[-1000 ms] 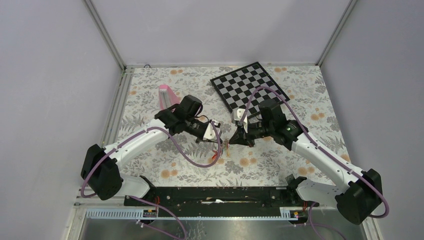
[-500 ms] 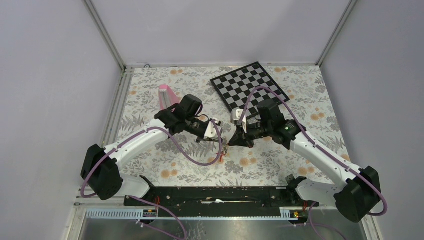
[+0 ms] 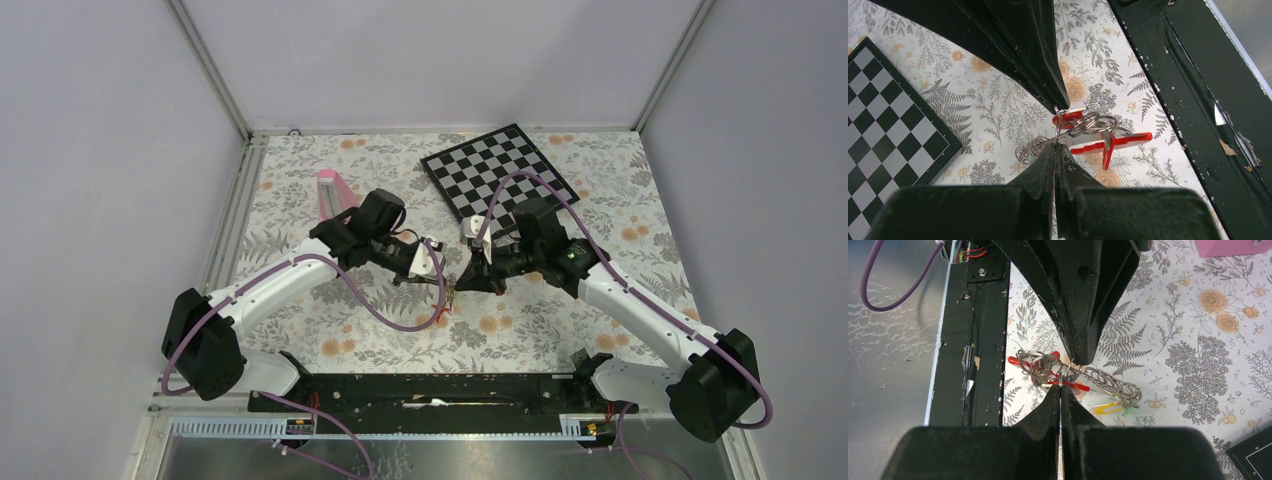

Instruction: Put the keys on the keyring

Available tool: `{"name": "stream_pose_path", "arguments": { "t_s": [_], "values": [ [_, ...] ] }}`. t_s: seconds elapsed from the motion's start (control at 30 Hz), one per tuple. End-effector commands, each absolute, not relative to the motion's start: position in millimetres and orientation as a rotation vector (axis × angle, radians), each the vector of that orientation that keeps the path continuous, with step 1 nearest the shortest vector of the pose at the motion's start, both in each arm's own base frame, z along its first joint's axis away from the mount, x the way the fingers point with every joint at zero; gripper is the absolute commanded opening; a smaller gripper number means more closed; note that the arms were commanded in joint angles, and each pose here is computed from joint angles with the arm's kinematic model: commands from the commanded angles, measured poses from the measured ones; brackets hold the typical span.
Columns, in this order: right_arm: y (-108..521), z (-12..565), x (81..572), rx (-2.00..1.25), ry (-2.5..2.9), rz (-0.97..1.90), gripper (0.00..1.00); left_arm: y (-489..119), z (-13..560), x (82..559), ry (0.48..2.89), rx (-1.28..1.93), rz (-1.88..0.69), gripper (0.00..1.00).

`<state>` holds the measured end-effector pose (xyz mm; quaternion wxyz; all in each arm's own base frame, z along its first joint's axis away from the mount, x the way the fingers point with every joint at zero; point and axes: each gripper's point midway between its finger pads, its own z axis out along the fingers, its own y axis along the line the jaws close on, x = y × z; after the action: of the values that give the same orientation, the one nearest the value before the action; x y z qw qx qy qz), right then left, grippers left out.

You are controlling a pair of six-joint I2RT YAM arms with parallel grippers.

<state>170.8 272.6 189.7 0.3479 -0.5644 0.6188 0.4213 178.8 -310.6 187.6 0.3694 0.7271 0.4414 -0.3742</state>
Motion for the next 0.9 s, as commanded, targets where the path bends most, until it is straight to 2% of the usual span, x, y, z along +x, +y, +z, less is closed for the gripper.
{"name": "stream_pose_path", "arguments": {
  "t_s": [0.0, 0.87],
  "values": [
    [277.9, 196.6, 171.1, -1.452, 1.575, 1.127, 0.00, -318.9, 198.7, 181.3, 1.069, 1.842, -0.954, 0.00],
    [275.6, 181.8, 188.7, -1.388, 1.673, 1.035, 0.00, -317.0, 201.4, 179.9, 1.071, 1.835, -0.947, 0.00]
  ]
}}
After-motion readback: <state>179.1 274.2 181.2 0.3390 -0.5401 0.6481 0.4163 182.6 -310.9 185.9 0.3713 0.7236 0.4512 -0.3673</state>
